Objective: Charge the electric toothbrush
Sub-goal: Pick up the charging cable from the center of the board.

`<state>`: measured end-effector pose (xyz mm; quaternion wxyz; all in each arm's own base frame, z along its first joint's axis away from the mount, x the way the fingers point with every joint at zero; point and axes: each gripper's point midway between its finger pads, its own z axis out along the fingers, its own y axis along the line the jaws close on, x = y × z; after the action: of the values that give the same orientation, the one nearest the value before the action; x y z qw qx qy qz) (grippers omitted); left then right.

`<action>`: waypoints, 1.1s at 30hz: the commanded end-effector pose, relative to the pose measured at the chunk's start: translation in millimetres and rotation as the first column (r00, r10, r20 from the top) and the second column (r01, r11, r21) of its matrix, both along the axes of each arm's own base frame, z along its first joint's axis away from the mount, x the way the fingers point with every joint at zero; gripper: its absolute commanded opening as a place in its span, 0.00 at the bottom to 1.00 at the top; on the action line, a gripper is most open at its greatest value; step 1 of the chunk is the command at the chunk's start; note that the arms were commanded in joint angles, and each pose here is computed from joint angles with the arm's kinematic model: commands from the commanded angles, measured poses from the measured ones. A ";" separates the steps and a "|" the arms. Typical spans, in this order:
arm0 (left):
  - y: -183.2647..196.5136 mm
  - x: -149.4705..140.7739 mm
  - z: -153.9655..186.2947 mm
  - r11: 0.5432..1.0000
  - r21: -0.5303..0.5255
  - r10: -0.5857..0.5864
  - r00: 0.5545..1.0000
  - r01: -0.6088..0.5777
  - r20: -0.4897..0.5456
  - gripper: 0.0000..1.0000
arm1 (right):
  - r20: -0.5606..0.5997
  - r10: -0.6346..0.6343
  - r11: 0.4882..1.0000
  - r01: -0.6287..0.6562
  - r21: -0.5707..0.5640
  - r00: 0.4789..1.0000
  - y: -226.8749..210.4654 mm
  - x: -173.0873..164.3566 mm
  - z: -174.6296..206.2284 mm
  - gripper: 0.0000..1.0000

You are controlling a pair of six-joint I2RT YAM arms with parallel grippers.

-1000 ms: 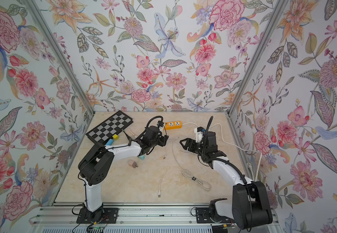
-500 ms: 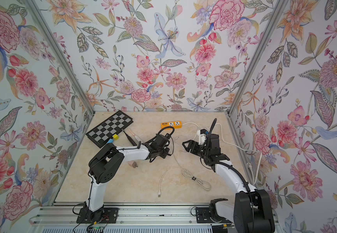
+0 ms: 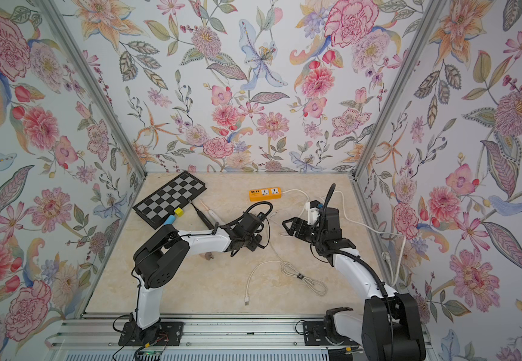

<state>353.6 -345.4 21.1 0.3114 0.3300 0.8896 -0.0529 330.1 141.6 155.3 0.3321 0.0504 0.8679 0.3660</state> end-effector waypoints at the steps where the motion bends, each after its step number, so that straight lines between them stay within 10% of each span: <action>1: 23.7 -32.1 -30.8 0.993 0.108 -0.031 0.994 0.042 -0.103 0.37 | 0.006 -0.003 1.000 0.003 -0.006 1.000 -0.9 2.2 4.2 0.81; 12: 19.0 -47.7 -19.4 0.989 0.039 -0.137 0.985 0.142 -0.103 0.13 | 0.004 0.002 1.000 -0.002 0.002 1.000 0.8 2.7 11.6 0.81; 18: 19.7 -32.8 38.5 0.969 0.046 -0.249 0.953 0.244 0.172 0.00 | -0.003 0.073 0.996 -0.072 0.059 0.997 16.2 0.1 22.7 0.79; 21: 22.0 -23.0 81.8 0.945 0.122 -0.328 0.872 0.305 0.363 0.00 | 0.002 0.171 0.979 -0.170 0.114 0.985 38.3 -6.6 34.9 0.78; 26: 25.6 -39.4 178.6 0.902 0.161 -0.382 0.568 0.400 0.729 0.00 | 0.033 0.287 0.921 -0.285 0.265 0.957 76.5 -17.0 60.0 0.79; 33: 30.7 -41.4 203.1 0.872 0.344 -0.466 0.381 0.347 0.798 0.00 | 0.080 0.347 0.796 -0.338 0.503 0.935 118.3 -20.6 78.8 0.76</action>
<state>316.2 -311.1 211.3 0.6436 0.5095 0.5701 0.0364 312.7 242.5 211.5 0.2438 -0.0176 0.7820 0.5733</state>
